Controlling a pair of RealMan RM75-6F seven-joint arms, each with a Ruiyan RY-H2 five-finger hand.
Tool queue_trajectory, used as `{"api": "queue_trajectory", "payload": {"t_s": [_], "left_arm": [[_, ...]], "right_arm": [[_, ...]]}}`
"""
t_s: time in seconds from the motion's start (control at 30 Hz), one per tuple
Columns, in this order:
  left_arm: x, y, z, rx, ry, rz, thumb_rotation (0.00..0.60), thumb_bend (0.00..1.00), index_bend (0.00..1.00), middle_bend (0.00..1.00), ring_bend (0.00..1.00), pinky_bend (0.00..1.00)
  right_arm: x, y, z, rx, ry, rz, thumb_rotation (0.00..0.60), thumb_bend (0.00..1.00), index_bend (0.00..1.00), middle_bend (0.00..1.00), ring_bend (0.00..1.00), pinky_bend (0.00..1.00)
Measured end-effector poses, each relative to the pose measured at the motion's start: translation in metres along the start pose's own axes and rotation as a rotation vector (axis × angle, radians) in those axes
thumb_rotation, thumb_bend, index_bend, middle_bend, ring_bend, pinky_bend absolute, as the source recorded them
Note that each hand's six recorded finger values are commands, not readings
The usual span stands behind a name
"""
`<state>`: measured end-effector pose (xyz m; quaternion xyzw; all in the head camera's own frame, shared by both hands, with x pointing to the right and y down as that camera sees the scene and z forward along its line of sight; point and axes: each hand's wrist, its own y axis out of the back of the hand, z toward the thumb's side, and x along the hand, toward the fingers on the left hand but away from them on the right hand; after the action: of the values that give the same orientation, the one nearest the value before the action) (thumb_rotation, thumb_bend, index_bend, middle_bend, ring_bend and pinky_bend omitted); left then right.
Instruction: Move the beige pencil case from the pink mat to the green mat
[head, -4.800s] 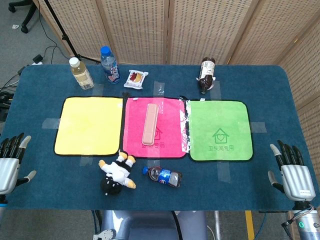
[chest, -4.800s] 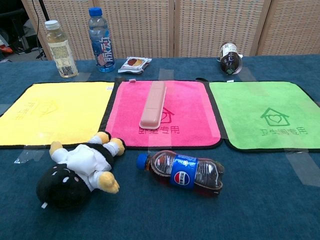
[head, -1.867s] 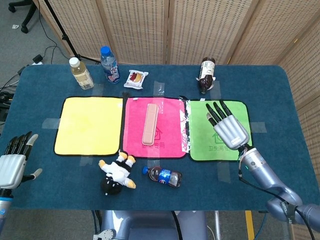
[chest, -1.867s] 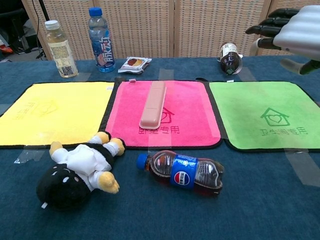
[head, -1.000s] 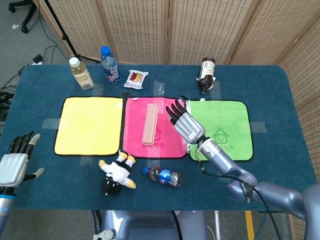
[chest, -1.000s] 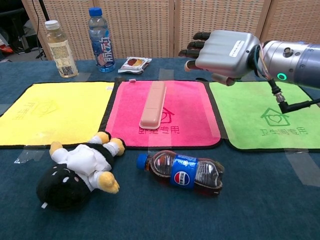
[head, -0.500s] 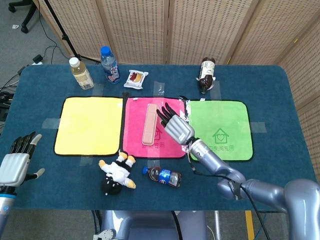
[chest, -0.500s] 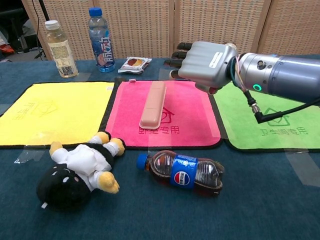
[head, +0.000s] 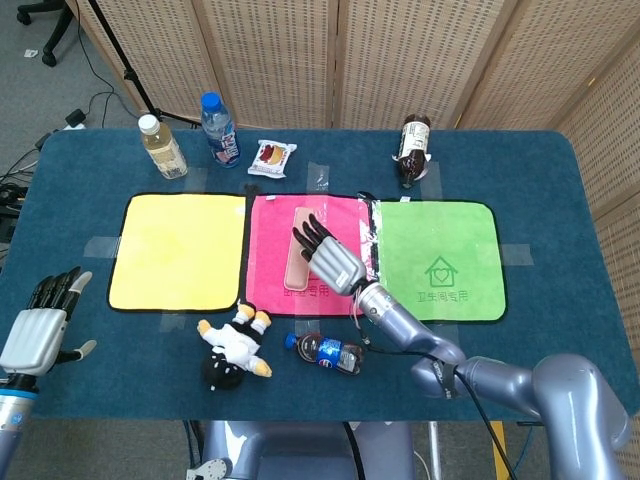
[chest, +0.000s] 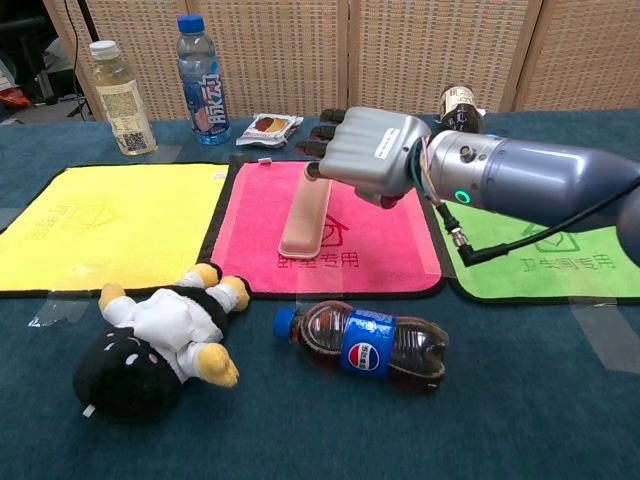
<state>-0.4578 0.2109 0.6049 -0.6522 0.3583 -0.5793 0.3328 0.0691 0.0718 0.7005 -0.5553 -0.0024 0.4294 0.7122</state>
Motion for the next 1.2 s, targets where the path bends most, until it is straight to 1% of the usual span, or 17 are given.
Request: {"api": "queue_trajectory", "payload": {"t_s": [0.37,0.57,1.07,1.2], "left_arm": [[0.001,-0.009,0.007,-0.013,-0.036,-0.043,0.600,0.16,0.00,0.00,0.00,0.00],[0.003,-0.013,0.006,-0.016,-0.035,-0.060,0.600,0.16,0.00,0.00,0.00,0.00],[0.004,-0.014,0.007,-0.028,-0.039,-0.061,0.600,0.16,0.00,0.00,0.00,0.00],[0.005,-0.014,0.006,-0.031,-0.038,-0.066,0.600,0.16,0.00,0.00,0.00,0.00]], "right_arm": [[-0.023,-0.007,0.012,0.007,0.019,0.037,0.600,0.62,0.16,0.00,0.00,0.00],[-0.033,-0.008,0.018,0.008,0.029,0.043,0.600,0.62,0.16,0.00,0.00,0.00],[-0.051,0.010,0.034,0.014,0.050,0.013,0.600,0.62,0.16,0.00,0.00,0.00],[-0.054,0.011,0.037,0.008,0.054,0.017,0.600,0.62,0.16,0.00,0.00,0.00]]}}
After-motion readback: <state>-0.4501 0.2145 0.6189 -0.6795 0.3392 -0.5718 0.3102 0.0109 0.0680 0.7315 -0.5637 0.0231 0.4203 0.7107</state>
